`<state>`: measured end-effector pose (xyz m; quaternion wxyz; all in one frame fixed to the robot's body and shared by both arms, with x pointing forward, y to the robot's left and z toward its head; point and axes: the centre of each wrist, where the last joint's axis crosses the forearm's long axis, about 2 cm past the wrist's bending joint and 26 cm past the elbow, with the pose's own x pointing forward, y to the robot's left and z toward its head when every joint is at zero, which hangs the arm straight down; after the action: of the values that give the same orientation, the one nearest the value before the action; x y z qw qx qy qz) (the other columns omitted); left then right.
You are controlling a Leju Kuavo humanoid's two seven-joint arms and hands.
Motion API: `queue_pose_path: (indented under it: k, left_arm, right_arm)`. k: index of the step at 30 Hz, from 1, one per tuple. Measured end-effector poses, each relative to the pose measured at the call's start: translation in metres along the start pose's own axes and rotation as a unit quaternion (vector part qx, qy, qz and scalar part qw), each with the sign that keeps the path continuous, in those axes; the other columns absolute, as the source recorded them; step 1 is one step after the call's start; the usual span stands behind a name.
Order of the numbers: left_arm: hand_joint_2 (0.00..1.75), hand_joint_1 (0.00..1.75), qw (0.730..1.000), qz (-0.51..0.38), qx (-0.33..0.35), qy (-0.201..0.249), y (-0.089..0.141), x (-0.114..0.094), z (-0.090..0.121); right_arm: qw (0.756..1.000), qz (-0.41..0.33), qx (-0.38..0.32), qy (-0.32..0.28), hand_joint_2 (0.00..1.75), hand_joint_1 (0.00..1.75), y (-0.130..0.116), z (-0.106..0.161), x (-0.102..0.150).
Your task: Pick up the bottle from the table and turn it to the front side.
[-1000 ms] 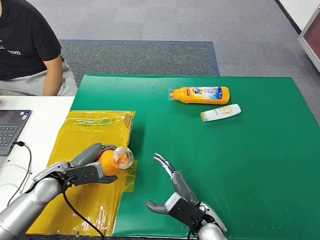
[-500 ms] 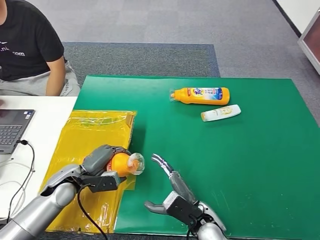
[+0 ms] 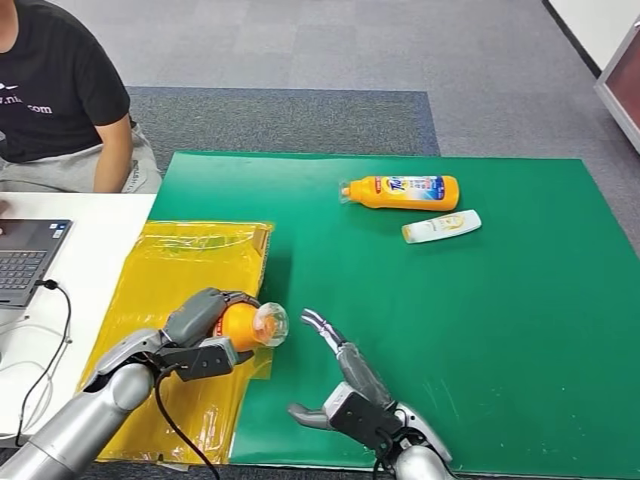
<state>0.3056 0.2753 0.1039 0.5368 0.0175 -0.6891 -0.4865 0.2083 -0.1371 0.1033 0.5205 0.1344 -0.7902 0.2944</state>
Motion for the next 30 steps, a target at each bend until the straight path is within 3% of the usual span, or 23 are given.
queue_pose_path:
  k: [16,30]
  left_arm:
    - [1.75,1.75,0.994,0.093,0.046,0.014,0.002,-0.006,-0.009]
    - [1.75,1.71,0.992,0.112,0.057,0.024,0.0,-0.009,-0.017]
  right_arm:
    - [1.0,0.008,0.006,-0.001,1.75,0.0,0.0,-0.002,0.001]
    - [1.0,-0.001,0.019,0.002,1.75,0.0,0.004,-0.007,0.004]
